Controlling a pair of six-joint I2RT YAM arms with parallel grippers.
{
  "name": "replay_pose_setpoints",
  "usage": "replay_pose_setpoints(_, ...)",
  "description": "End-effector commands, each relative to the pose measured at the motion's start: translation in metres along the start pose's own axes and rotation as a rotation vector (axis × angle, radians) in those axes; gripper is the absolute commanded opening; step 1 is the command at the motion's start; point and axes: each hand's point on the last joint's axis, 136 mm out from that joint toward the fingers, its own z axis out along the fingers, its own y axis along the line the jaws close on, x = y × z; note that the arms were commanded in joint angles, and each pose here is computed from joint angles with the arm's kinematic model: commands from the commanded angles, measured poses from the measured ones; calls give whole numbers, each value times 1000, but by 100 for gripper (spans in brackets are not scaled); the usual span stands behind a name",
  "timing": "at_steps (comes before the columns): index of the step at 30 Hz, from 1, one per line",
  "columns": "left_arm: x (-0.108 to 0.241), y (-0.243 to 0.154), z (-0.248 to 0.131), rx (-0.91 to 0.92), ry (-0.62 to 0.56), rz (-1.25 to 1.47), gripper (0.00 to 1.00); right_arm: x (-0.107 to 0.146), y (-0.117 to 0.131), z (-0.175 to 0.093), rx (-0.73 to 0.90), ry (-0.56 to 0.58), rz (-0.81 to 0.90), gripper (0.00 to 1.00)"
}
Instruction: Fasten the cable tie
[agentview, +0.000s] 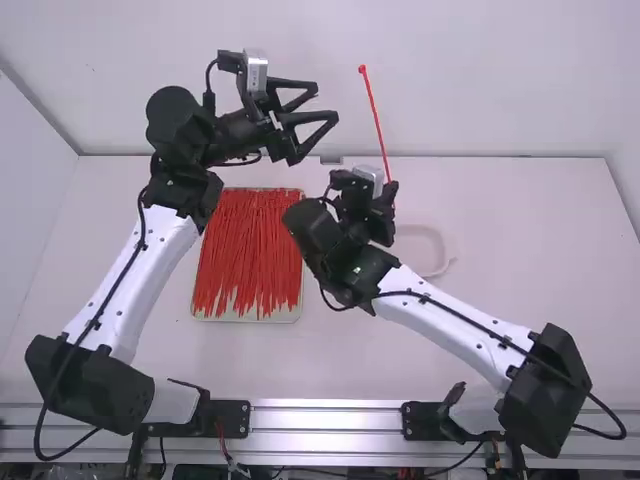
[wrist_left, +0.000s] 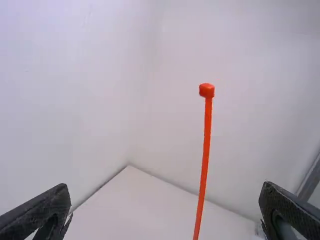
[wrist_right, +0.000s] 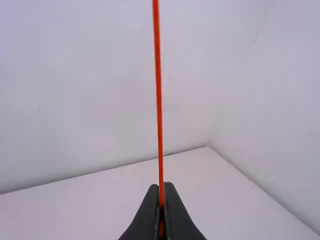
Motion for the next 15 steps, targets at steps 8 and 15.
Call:
replay_pose_setpoints(8, -4, -16, 14, 27, -28, 0, 98, -15, 3, -18, -18, -25, 30, 0)
replay_pose_setpoints(15, -8, -20, 16, 34, -47, -5, 71, -16, 9, -31, -55, -36, 28, 0)
